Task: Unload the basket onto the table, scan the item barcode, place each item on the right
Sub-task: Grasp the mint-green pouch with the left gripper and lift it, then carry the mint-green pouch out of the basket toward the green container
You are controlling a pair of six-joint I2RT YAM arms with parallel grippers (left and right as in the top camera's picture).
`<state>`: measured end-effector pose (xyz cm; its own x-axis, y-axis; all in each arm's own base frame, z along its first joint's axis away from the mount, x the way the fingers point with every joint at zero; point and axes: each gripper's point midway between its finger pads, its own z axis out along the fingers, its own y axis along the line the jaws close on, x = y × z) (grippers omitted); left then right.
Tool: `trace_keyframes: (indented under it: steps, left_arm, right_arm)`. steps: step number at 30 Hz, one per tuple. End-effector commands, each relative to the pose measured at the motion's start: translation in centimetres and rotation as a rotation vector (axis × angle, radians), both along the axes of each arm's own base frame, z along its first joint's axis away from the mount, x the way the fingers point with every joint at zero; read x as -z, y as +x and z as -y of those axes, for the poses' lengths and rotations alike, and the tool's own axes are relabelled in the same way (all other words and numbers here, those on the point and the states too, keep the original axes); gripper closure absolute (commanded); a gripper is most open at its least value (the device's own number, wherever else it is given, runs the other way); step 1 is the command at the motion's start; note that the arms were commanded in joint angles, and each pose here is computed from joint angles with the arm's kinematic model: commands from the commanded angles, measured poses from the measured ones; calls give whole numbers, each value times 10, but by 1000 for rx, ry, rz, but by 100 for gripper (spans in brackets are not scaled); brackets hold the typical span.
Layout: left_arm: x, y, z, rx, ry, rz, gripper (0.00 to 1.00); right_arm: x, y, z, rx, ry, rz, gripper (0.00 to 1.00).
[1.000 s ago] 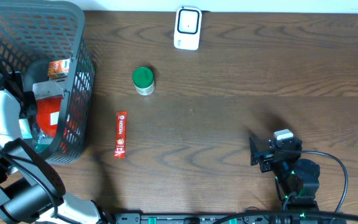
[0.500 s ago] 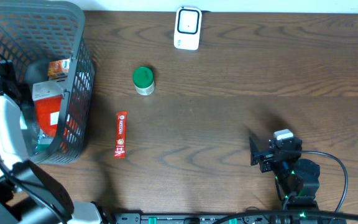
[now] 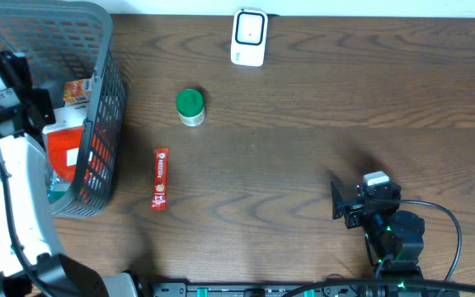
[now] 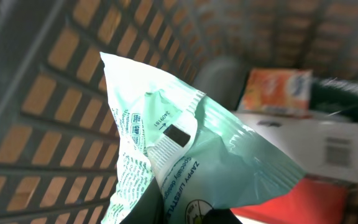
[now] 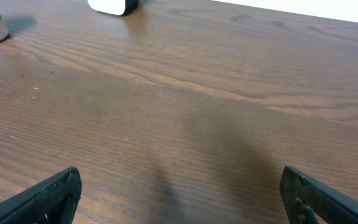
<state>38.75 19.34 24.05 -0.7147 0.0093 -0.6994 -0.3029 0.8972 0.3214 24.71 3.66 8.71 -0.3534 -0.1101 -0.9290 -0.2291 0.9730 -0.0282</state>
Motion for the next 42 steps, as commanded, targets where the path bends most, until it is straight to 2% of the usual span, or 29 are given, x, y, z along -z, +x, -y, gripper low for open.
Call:
trace_keyframes:
  steps: [1, 16, 22, 26, 32, 36, 42]
  left_arm:
    - [-31, 4, 18, 25, 15, 93, 89]
    - [-109, -9, 82, 166, 67, 295, 89]
    - [-157, -22, 118, 250, 92, 446, 89]
    - [-173, -29, 146, 323, 65, 505, 89]
    - [-174, -25, 201, 553, -34, 524, 89]
    - [-162, -17, 215, 591, -103, 499, 89]
    - [-116, -1, 233, 660, -196, 354, 89]
  right_arm:
    - [1, 0, -1, 1, 12, -3, 1]
    - [1, 0, -1, 1, 12, -3, 1]
    - [1, 0, -1, 1, 12, -3, 1]
    - [0, 0, -1, 1, 12, -3, 1]
    - [1, 0, -1, 1, 12, -3, 1]
    - [0, 0, -1, 1, 12, -3, 1]
    - [0, 0, -1, 1, 12, -3, 1]
